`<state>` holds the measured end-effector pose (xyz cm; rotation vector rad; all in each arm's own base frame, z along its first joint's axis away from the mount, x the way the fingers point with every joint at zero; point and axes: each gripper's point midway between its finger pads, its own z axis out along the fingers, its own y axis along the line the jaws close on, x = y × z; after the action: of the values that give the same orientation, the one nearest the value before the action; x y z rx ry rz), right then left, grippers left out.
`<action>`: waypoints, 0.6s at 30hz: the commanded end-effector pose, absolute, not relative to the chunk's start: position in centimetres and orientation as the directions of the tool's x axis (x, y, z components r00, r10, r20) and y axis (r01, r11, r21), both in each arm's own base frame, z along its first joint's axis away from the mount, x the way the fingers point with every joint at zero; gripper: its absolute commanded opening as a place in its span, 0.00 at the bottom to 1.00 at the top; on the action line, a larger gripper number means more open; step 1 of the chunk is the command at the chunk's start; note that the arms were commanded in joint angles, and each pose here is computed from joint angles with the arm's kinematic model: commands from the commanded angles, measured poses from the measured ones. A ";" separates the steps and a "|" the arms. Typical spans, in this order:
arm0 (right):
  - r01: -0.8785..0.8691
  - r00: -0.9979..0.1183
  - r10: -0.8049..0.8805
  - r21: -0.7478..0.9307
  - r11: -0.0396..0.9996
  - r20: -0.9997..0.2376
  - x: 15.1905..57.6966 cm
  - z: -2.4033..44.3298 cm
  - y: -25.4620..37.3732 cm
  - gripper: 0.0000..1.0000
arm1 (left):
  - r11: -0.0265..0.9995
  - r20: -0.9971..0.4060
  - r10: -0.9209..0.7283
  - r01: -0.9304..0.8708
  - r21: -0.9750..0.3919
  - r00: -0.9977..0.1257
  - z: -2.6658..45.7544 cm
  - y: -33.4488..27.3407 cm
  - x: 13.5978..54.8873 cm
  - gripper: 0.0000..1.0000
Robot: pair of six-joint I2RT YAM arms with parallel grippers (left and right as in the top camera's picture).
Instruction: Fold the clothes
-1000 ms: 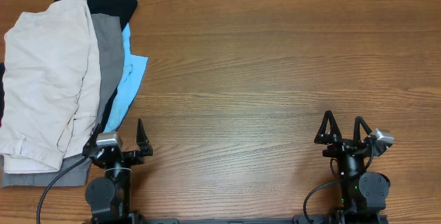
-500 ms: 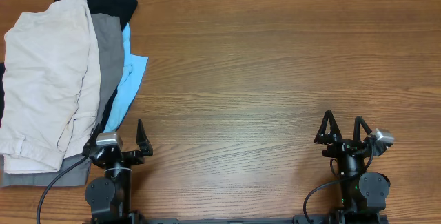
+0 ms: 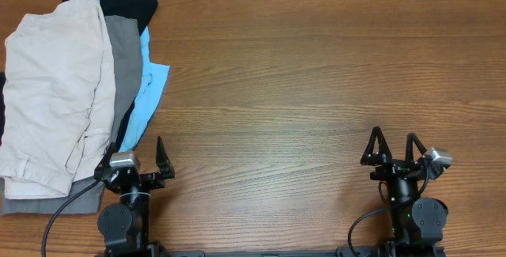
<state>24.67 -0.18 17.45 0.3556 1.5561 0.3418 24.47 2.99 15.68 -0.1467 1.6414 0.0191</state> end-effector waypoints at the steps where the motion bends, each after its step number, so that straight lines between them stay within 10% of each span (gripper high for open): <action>1: -0.034 0.009 0.433 0.433 0.901 -0.901 24.6 18.1 0.4 1.00 | 0.991 -0.996 -0.064 -0.125 -0.056 -0.065 15.7 3.3 24.4 1.00; 18: -0.159 0.085 0.292 0.277 0.948 -0.953 23.8 34.2 2.2 1.00 | 1.000 -0.995 -0.012 -0.004 -0.012 0.099 27.1 1.2 23.5 1.00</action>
<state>23.41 1.18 30.69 0.2015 1.4357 0.3483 24.09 1.62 22.23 -0.0509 1.5165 -0.0119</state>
